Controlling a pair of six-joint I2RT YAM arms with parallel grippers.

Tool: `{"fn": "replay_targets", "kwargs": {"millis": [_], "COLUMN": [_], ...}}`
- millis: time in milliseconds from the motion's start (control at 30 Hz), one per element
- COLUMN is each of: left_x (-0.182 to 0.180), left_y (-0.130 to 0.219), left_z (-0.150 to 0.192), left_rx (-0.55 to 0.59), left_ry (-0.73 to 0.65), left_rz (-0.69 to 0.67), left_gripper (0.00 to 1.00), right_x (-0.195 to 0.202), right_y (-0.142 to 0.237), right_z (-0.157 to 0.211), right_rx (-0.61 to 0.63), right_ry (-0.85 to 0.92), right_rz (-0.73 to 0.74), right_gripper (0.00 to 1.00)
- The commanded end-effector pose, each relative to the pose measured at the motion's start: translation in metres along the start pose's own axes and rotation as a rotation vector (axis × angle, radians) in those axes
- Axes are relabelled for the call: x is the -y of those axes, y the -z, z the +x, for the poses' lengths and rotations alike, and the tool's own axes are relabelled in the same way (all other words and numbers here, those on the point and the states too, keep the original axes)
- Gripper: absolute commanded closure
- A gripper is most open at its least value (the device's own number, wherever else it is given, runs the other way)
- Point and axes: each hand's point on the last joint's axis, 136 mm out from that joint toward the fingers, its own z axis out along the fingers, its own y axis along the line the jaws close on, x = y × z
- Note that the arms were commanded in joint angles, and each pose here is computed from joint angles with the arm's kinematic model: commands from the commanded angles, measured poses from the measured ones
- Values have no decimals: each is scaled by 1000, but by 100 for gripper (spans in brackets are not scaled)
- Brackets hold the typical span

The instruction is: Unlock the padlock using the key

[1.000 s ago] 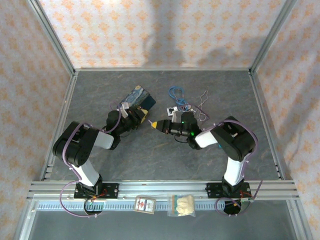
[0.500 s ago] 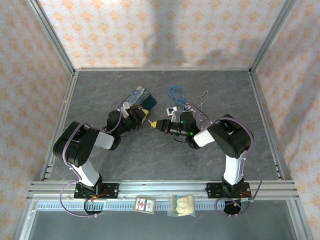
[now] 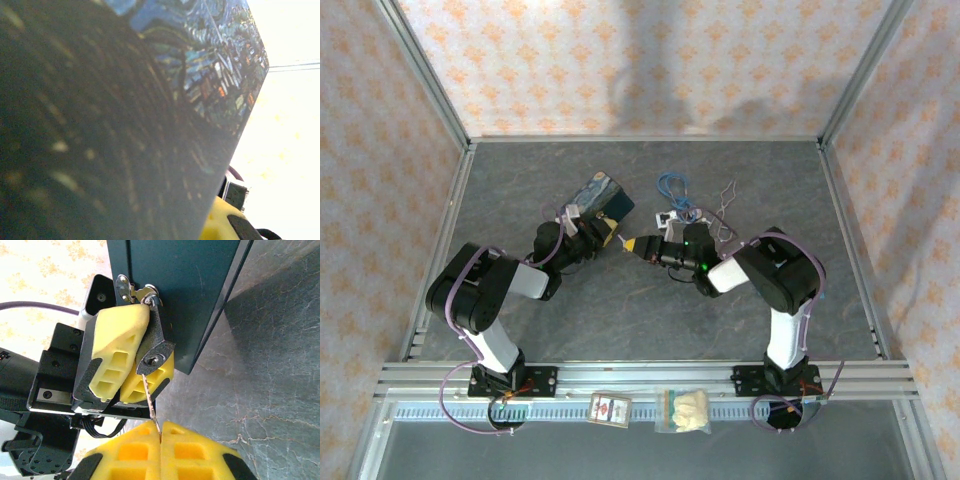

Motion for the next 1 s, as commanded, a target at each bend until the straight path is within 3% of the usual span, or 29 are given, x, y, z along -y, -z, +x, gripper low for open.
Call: {"fn": "replay_targets", "kwargs": {"millis": [0,967], "left_x": [15,24], "left_y": [-1,-3], "left_z": [5,15], "left_rx": [-12,-32], "left_ry": [-34,-51], "left_rz": [70,100], "left_gripper": [100,100], "right_x": [-13,-27], "right_y": [-4,-3], "right_z": [-10,-28], "right_rx": [18,50], "right_ry": [32,-31], "right_rz": [-56,-161], "right_gripper": [100,100]}}
